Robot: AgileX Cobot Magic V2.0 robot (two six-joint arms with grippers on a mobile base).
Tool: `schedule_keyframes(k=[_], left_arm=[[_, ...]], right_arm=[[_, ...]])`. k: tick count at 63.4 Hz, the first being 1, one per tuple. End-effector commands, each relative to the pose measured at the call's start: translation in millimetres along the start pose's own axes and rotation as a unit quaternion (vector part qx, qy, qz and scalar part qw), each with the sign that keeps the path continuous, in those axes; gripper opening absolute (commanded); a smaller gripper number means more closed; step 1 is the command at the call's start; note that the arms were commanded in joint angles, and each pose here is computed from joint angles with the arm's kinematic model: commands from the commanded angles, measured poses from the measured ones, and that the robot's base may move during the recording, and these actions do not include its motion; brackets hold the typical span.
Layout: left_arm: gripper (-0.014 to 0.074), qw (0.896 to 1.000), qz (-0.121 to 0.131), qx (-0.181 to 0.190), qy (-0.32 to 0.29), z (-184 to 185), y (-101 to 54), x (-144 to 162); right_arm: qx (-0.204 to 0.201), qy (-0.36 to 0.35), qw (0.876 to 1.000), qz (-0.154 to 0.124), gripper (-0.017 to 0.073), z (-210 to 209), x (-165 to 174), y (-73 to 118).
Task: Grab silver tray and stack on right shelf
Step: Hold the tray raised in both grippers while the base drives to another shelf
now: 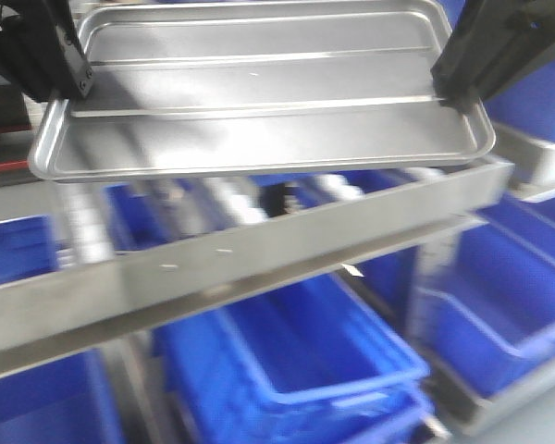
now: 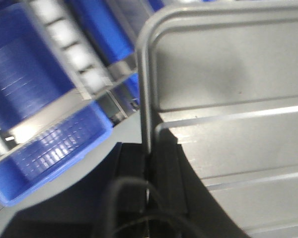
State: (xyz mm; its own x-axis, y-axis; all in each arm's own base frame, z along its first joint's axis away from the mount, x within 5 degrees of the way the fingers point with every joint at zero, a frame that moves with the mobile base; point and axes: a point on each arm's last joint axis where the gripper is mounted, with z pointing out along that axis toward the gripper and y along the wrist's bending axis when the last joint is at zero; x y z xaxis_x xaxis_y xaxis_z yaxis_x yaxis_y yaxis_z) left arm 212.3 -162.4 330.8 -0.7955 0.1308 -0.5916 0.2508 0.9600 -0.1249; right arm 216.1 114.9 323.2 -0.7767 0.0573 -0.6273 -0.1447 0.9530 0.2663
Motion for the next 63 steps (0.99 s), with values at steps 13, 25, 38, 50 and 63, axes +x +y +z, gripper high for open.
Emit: schedule_keyframes(k=[13,25,38,50,63], left_arm=[[-0.0092,0.999,0.03,-0.02,-0.024,-12.8,4.3,-5.9],[-0.0092,0.999,0.03,-0.02,-0.024,-12.8,4.3,-5.9],[-0.0092,0.999,0.03,-0.02,-0.024,-12.8,4.3,-5.9],[-0.0092,0.999,0.03,-0.02,-0.024,-12.8,4.3,-5.9],[-0.0092,0.999,0.03,-0.02,-0.024,-12.8,4.3,-5.9]], right_arm=[[0.0,-0.051,0.998,-0.022,0.0057,-13.5,-12.9,-0.6],[0.0,-0.051,0.998,-0.022,0.0057,-13.5,-12.9,-0.6],[0.0,-0.051,0.998,-0.022,0.0057,-13.5,-12.9,-0.6],[0.0,-0.051,0.998,-0.022,0.0057,-13.5,-12.9,-0.6],[0.0,-0.051,0.998,-0.022,0.0057,-13.5,-12.9,-0.6]])
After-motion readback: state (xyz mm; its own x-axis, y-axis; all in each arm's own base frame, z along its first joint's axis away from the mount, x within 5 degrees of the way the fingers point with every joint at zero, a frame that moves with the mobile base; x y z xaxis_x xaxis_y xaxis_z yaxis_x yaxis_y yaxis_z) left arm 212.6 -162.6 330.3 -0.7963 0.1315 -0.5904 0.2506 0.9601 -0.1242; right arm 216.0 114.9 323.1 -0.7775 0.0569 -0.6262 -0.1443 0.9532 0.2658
